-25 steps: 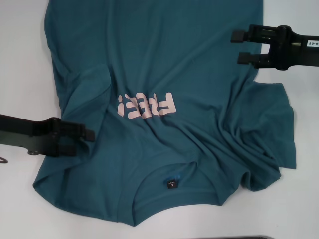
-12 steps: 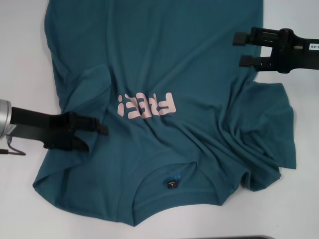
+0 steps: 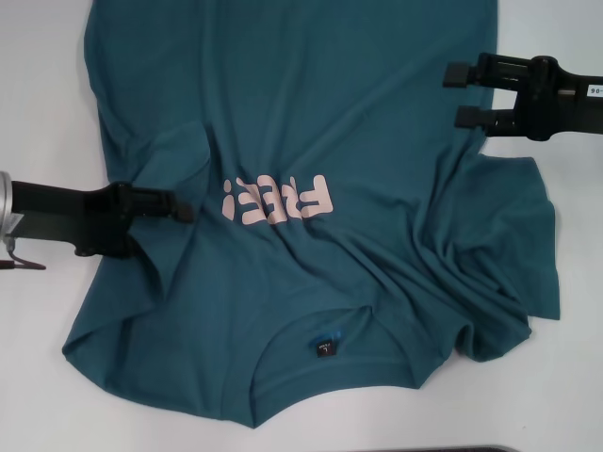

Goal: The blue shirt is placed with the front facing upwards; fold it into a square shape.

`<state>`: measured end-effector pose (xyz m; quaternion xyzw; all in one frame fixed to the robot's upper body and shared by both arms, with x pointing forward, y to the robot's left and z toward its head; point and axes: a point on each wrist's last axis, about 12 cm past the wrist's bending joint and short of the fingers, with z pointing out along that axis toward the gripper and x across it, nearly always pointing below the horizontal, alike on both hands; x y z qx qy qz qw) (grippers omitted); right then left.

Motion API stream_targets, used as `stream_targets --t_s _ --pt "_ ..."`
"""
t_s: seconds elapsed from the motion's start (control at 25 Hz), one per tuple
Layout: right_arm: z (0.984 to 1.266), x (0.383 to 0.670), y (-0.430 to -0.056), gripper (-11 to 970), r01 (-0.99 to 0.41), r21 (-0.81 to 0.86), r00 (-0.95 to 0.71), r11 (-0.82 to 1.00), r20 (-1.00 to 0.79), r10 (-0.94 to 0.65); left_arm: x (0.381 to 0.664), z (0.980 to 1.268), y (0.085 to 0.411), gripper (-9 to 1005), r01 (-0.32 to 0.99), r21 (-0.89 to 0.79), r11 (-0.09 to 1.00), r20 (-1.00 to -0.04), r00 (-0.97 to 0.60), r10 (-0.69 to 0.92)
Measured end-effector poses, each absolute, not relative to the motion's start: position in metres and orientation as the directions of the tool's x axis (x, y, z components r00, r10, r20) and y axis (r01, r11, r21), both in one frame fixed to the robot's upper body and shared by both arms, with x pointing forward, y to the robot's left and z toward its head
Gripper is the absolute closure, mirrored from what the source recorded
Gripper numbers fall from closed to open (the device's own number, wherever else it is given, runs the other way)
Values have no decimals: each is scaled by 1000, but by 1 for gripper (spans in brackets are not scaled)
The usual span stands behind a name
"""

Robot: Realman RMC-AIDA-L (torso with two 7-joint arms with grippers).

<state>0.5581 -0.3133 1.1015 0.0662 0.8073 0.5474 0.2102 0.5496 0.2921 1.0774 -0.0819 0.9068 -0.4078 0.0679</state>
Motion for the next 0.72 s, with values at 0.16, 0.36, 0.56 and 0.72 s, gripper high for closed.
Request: stream_targets --t_s 0.16,0.36,0.56,0.72 --pt "1103 560 -312 58 -128 911 -902 393 -272 335 548 1090 286 218 23 -790 613 -123 -985 -121" --pt "1105 562 -311 59 -133 910 -900 392 -277 337 531 1107 264 217 238 -871 429 -225 -971 82" --pt "1106 565 -312 59 -137 910 -895 391 -282 345 535 1101 281 217 164 -842 514 -178 -984 22" --pt "1106 565 -312 59 -143 907 -894 397 -290 341 534 1103 304 217 169 -832 528 -222 -974 -38"
